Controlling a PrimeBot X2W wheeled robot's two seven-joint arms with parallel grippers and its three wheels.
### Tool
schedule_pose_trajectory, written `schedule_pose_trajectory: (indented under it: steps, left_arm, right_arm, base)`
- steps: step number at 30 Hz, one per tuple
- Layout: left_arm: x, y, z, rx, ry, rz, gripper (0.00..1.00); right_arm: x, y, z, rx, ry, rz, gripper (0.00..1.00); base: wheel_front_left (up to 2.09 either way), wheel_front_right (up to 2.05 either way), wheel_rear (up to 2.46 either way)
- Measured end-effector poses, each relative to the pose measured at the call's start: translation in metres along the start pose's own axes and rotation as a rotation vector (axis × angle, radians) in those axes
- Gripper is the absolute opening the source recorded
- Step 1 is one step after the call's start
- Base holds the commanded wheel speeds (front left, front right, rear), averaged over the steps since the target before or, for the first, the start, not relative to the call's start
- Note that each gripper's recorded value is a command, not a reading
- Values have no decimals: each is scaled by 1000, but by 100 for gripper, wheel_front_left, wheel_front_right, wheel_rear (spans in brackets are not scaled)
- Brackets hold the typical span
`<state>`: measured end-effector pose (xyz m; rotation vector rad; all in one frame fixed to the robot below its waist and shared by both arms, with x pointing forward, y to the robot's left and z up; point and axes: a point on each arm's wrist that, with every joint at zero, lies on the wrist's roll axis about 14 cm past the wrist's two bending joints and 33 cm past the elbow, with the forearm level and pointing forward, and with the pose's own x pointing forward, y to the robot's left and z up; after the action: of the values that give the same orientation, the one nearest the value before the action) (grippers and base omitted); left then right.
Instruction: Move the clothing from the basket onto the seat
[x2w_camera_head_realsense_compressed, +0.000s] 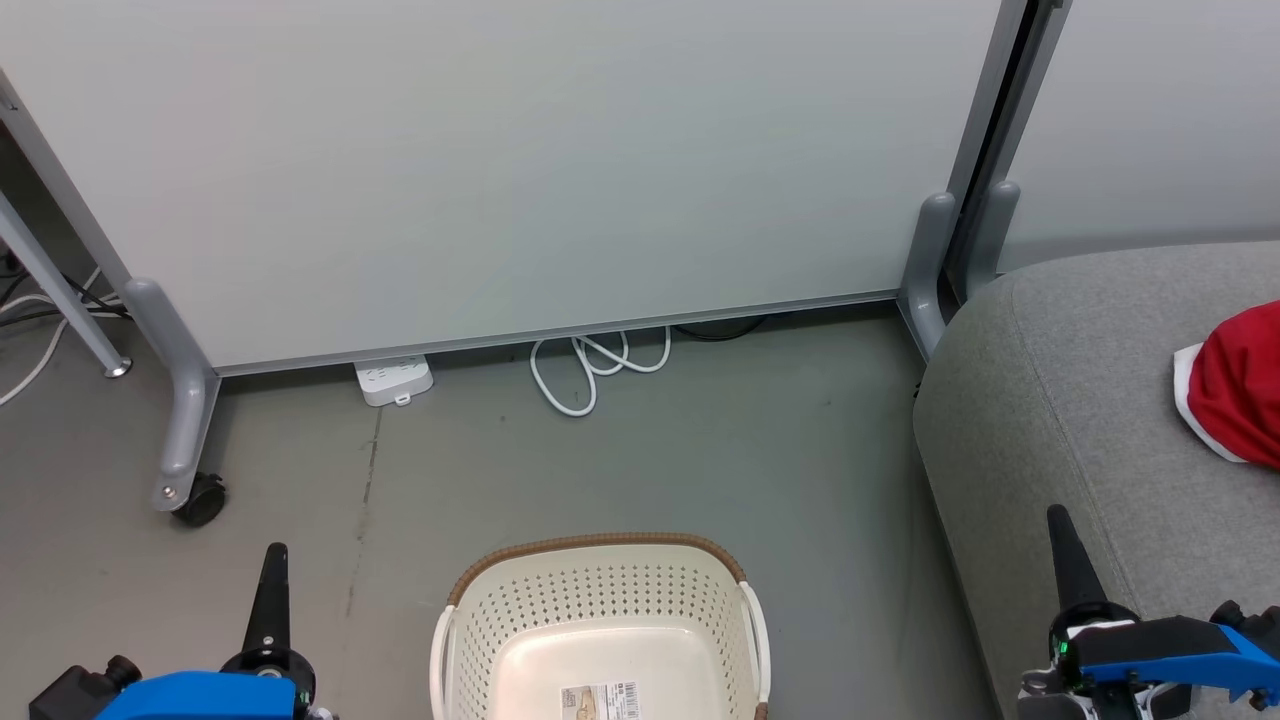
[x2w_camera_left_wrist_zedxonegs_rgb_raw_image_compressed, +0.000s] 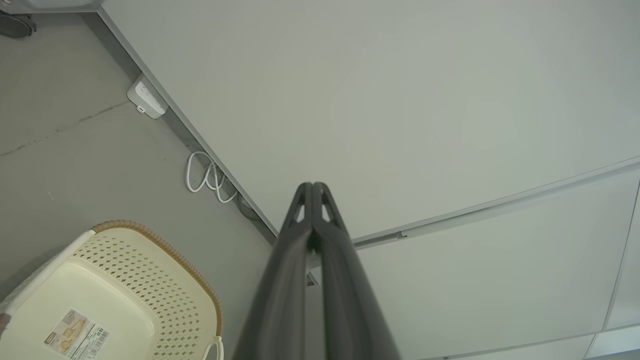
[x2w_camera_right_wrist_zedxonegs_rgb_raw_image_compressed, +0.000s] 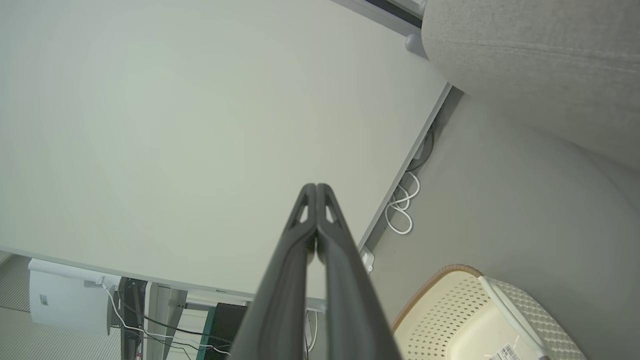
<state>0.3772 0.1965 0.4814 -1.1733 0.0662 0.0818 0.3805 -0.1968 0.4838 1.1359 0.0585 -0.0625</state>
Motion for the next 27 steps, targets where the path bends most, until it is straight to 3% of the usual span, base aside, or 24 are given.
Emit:
schedule_pose_trajectory:
  steps: [27]
  left_arm:
    - [5,-11,6,-225,7,-43,0]
  right_arm:
    - [3,8,6,242,2,30,0]
  base:
    - [0,0,0]
